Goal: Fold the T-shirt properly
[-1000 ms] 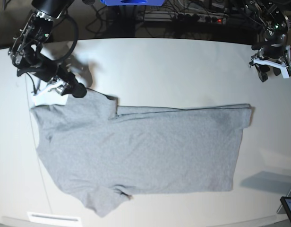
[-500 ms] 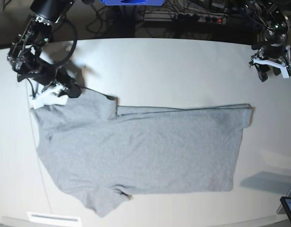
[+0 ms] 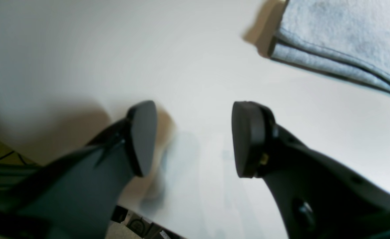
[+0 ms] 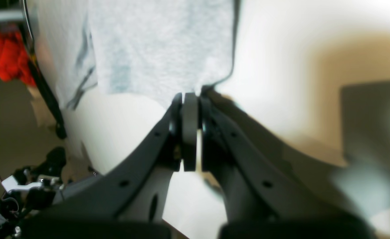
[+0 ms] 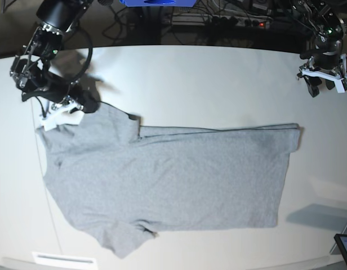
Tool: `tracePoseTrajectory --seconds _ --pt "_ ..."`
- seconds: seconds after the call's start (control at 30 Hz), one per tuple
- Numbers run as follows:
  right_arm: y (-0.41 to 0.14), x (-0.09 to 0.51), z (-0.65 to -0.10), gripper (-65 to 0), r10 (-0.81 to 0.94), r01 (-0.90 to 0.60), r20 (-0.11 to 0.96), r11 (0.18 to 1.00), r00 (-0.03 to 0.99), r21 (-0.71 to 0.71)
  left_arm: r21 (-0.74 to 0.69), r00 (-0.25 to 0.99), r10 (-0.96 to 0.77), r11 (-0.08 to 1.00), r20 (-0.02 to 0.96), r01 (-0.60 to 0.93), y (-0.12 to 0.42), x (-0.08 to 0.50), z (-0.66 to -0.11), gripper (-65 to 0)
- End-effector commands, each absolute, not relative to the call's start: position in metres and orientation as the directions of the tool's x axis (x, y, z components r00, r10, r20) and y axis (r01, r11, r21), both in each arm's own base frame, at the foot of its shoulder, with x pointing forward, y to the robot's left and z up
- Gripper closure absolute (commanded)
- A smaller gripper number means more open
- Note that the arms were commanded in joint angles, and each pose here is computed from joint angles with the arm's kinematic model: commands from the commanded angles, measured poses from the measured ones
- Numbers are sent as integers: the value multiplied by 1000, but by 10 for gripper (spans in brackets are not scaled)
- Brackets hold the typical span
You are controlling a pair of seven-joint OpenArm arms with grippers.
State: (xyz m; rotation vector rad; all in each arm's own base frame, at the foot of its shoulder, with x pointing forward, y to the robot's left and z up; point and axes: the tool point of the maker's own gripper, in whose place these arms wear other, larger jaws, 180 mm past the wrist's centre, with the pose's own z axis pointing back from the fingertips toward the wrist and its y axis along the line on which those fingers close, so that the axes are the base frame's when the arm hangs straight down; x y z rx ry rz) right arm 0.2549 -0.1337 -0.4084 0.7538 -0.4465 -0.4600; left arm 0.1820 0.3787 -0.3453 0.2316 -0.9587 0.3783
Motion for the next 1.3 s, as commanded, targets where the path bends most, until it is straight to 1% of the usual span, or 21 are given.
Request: tracePoseTrajectory --seconds 0.0,0.17,0.4,0.6,0.87,1.1,1.27 --pt "-136 267 -394 0 -548 193 263 637 794 747 46 491 178 911 853 -409 385 186 -332 -349" --pt "-133 289 -366 0 -573 118 292 572 766 812 46 491 178 911 853 -409 385 186 -332 -349" --pt "-109 323 -320 0 -578 22 269 445 770 895 43 492 179 912 852 -407 384 187 -333 -349" --pt "-95 353 -301 0 -579 -15 281 420 765 907 42 493 180 913 851 -406 383 187 -334 -349" --pt "-88 390 -300 0 -612 2 237 363 754 932 54 511 177 912 841 -406 384 179 -336 -349" --pt "-114 411 -306 0 -676 40 242 373 696 927 64 529 179 910 830 -408 385 171 -340 -349" --pt "-121 425 -312 0 -708 73 216 354 673 932 74 544 176 911 820 -406 385 164 -343 -349"
